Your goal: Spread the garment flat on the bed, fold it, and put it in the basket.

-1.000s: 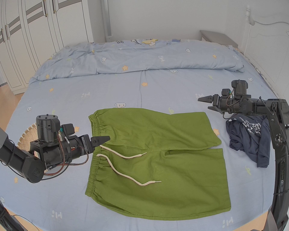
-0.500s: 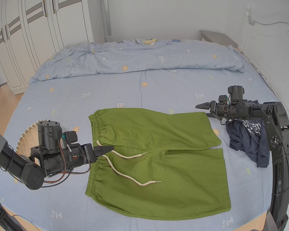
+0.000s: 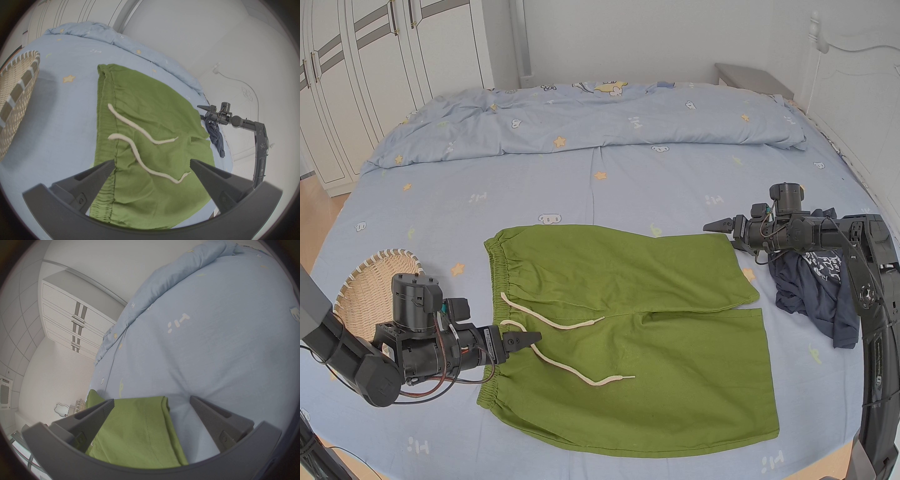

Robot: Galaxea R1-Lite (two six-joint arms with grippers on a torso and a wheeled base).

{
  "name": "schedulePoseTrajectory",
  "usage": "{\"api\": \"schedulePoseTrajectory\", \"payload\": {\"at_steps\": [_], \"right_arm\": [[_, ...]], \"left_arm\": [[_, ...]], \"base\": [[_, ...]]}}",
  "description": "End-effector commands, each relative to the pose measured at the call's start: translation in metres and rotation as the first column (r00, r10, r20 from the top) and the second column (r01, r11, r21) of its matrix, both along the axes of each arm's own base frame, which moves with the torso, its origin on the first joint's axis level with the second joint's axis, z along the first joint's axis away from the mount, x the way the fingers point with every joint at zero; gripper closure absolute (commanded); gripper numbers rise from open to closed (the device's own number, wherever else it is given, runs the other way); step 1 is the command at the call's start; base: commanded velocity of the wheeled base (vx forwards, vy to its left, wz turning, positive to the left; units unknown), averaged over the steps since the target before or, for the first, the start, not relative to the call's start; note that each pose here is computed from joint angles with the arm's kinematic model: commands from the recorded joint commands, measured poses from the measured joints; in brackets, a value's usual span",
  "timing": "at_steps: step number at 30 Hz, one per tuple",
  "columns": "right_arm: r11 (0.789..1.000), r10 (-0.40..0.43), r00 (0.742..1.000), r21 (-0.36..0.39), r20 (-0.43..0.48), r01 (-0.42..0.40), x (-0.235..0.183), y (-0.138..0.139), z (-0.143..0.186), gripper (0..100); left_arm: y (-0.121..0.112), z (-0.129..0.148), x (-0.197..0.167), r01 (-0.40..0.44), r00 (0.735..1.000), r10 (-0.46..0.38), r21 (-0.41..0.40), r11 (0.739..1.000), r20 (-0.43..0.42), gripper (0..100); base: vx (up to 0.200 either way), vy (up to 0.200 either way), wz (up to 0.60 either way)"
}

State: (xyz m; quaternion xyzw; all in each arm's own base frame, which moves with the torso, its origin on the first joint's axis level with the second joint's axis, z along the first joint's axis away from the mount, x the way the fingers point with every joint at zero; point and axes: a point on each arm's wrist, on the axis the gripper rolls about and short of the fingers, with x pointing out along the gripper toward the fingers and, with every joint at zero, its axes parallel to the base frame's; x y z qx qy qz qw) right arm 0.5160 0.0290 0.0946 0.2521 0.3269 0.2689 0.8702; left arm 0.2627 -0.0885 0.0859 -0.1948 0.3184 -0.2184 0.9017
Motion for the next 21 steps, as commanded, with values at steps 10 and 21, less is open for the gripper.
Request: {"api": "schedulePoseTrajectory", "payload": {"at_steps": [10,21], "right_arm": [[0.999,0.041,0.999,0.02,-0.02,-0.041,-0.001,0.012,-0.005,0],[0.999,0.045,0.999,0.019,-0.009,-0.044,0.0,0.015,-0.004,100]], "left_arm": [[0.005,0.002,-0.01,0.003,1.0,-0.003,0.0,1.0,-0.002,0],[0.005,0.007,-0.013,0.005,1.0,-0.005,-0.005,1.0,0.016,0]], "base": [[0.0,0.0,0.0],[0.0,0.0,0.0]]}}
